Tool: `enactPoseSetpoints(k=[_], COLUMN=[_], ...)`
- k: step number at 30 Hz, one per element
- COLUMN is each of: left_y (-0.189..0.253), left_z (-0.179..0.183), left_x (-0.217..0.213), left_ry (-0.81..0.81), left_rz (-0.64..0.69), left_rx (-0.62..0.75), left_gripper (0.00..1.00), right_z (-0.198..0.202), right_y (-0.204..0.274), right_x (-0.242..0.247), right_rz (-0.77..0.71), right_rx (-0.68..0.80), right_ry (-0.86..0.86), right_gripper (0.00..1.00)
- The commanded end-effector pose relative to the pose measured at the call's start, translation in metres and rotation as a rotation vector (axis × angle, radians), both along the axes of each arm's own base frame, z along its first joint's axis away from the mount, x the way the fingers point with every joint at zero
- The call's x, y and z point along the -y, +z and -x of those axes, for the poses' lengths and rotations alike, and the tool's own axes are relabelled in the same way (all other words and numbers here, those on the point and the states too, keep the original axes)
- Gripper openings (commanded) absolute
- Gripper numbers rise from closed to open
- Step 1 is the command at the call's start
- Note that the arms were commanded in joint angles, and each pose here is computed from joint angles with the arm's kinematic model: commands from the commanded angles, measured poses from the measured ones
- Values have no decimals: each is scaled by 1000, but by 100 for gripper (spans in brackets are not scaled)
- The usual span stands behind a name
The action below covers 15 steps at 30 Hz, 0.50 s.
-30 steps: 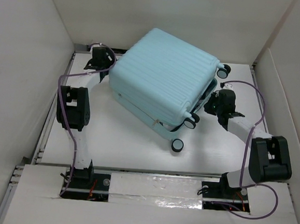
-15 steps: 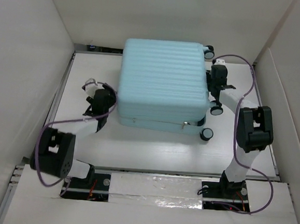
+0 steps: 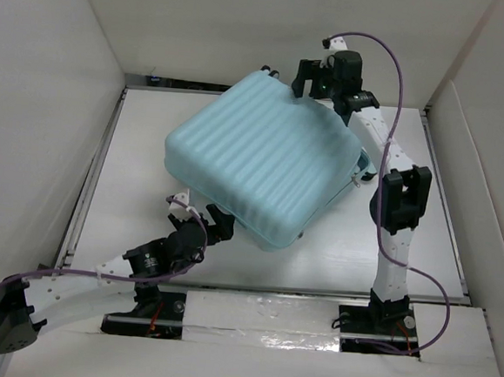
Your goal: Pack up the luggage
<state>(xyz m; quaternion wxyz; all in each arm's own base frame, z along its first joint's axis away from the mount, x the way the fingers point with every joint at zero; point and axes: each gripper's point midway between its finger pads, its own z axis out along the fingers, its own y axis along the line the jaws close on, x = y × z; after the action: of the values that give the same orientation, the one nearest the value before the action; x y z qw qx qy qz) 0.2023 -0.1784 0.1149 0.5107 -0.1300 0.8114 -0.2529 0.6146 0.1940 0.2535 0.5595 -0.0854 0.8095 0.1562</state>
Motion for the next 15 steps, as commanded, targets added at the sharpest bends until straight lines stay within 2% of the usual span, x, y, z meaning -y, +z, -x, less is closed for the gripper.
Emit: enactPoseSetpoints(k=[1,5,6,7,8,9,10,11,12,13,14,15], left_y=[90,116,117,110,108,104,97,94,89,82,79,77], left_z=[-26,-31,-31,-31,-31,-31,-31,-32,-34,-33,-34,-32], left_x=[-17,-2,2,8,13,16,19,21,20,24,22,22], left_ry=[168,106,89,64,43,33,22,15,20,3,7,5], left_rz=[125,133,135,116,121,122,109,115,108,101,96,95], left_rx=[175,217,215,202,191,181,169,168,159,141,131,123], left_gripper=[84,82,82,82,79,77,76,75,75,74,68,64], right_z=[49,80,107,118,134,171,188,207,228,266,290,309], right_y=[64,120,127,141,144,133,145,143,137,124,115,105], right_x=[-40,-14,-9,-2,0,10,12,15,13,16,6,4], right_rz=[-75,-127,-129,-142,-162,-173,-197,-221,-236,-254,-282,-299], right_rx=[33,148,159,220,240,234,314,319,322,338,329,324], right_ry=[147,159,183,188,197,213,228,229,245,262,302,320], right_gripper=[100,100,99,97,90,85,80,56,38,27,11,4])
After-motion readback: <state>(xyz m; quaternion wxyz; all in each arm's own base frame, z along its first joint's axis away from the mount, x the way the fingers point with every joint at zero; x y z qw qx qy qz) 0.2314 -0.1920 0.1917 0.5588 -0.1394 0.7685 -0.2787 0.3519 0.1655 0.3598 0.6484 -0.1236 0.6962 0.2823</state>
